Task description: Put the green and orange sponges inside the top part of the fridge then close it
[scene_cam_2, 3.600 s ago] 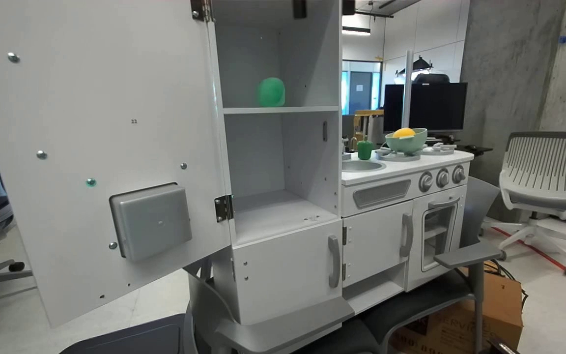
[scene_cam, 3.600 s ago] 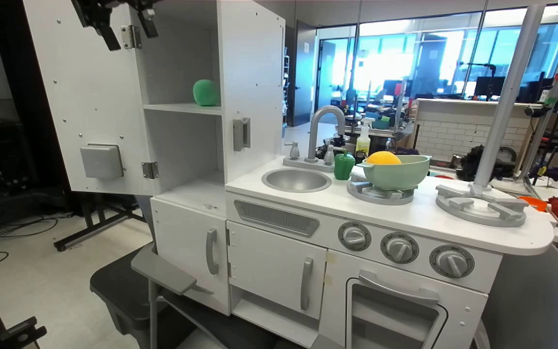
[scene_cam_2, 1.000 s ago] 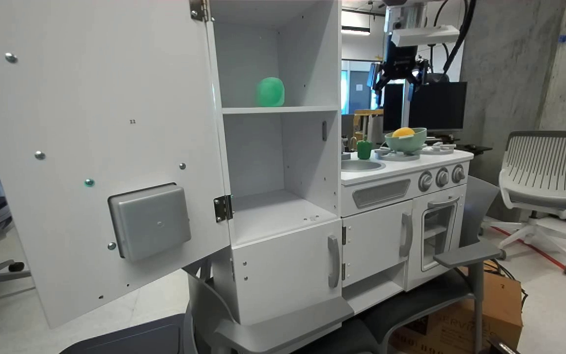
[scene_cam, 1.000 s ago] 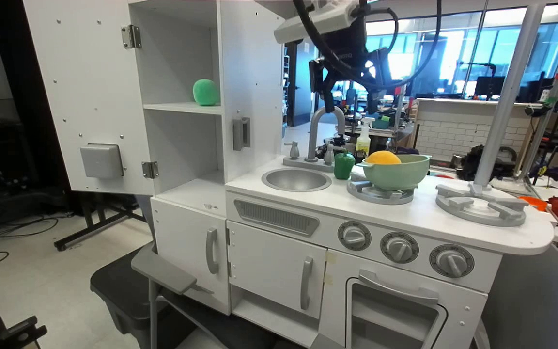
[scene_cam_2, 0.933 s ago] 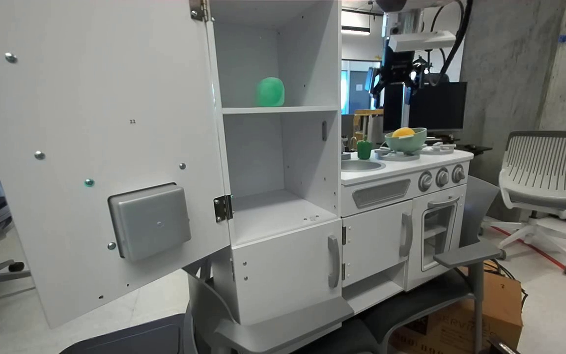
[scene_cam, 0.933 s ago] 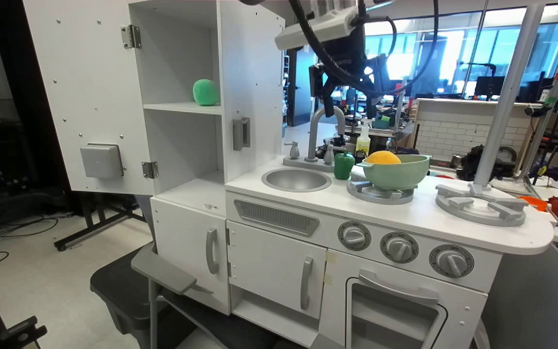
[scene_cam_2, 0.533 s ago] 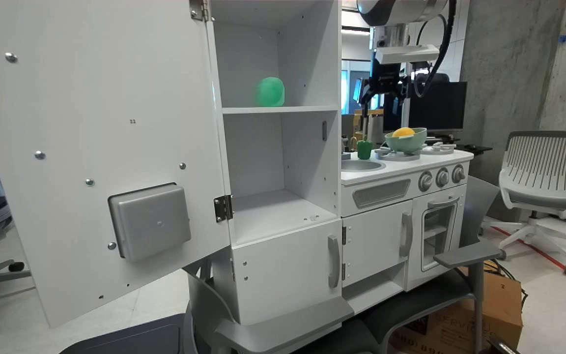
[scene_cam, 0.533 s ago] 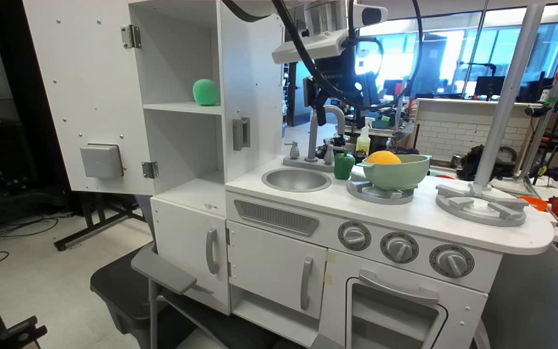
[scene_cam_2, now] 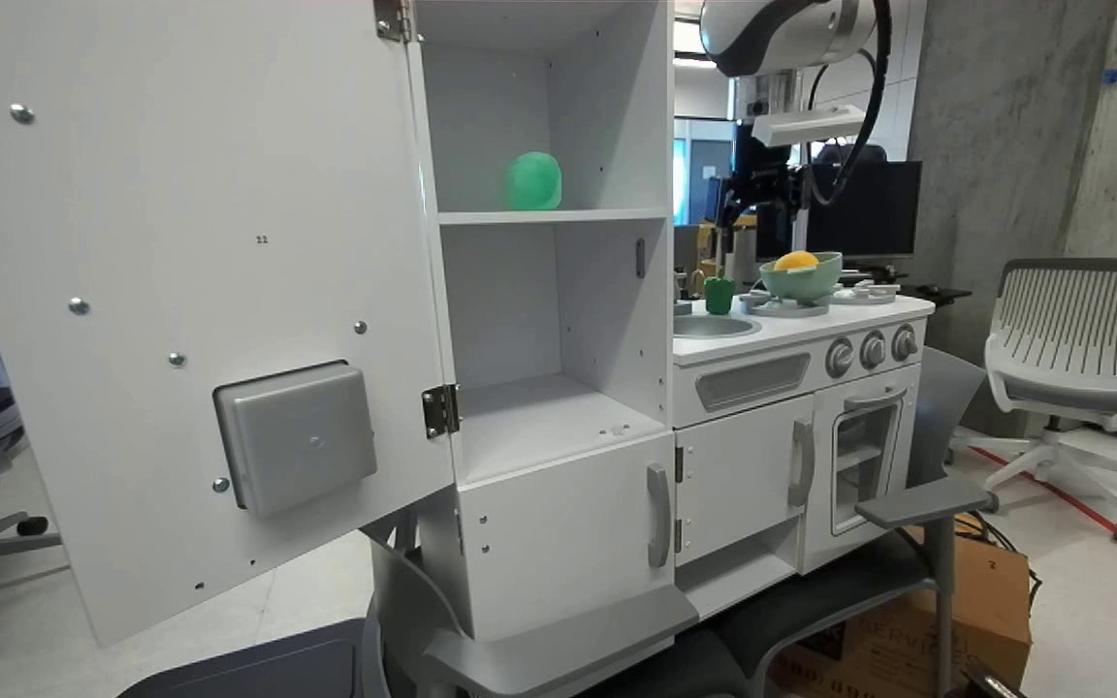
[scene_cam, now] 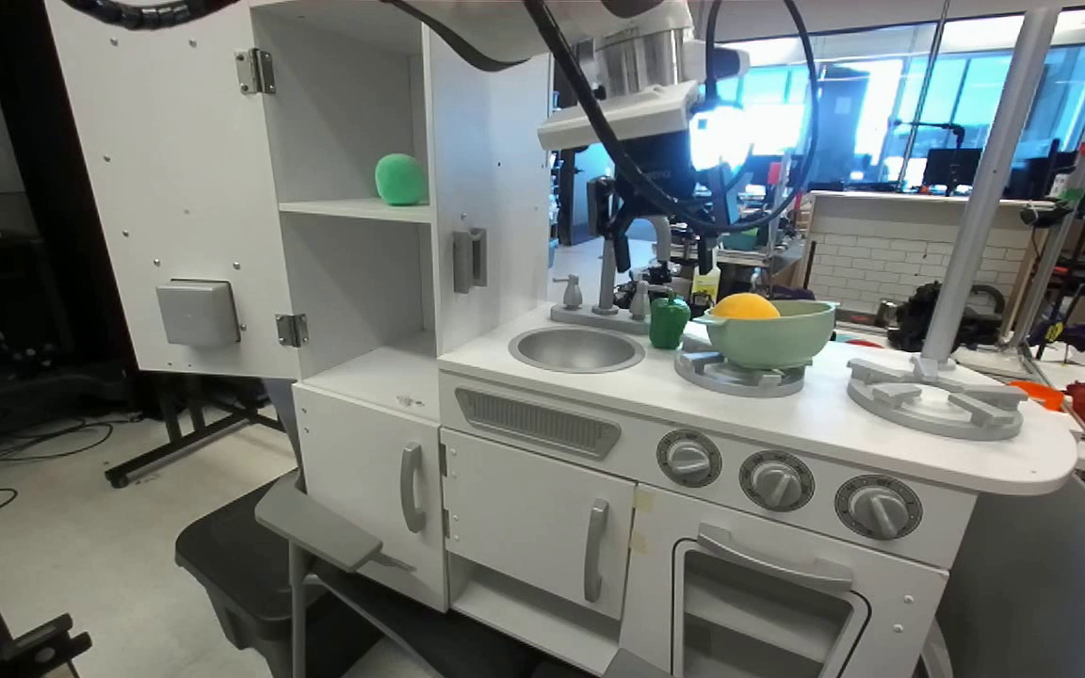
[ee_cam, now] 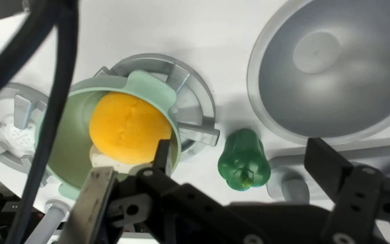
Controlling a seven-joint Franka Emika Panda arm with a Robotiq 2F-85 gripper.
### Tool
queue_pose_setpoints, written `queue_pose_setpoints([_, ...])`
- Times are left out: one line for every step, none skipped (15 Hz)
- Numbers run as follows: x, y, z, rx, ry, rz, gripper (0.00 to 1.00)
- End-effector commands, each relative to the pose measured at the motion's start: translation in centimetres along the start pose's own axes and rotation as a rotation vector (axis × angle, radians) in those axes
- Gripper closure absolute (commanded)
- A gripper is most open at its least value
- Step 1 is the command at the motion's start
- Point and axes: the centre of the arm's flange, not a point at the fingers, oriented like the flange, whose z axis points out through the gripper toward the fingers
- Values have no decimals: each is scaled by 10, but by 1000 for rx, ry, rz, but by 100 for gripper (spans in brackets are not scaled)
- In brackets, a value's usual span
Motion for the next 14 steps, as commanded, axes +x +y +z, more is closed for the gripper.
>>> queue_pose_setpoints([73, 0, 21, -18, -19, -47, 0])
queue_pose_setpoints([72, -2, 24, -16, -15, -42, 0])
queue_pose_setpoints([72, -4, 26, -13, -14, -44, 0])
queue_pose_setpoints([71, -5, 27, -9, -12, -42, 0])
queue_pose_setpoints([71, -6, 26, -10, -8, -40, 0])
queue_pose_setpoints([71, -6, 25, -10, 2, -32, 0])
queue_pose_setpoints([72, -6, 24, -11, 9, -28, 0])
queue_pose_setpoints([73, -6, 22, -16, 19, -21, 0])
queue_pose_setpoints([73, -5, 22, -29, 21, -13, 0])
queue_pose_setpoints([74, -3, 23, -52, 26, -1, 0])
queue_pose_setpoints([74, 0, 24, -74, 32, 7, 0])
queue_pose_setpoints([75, 4, 25, -91, 32, 16, 0])
queue_pose_setpoints([75, 7, 26, -113, 34, 26, 0])
queue_pose_setpoints([75, 12, 27, -136, 38, 41, 0])
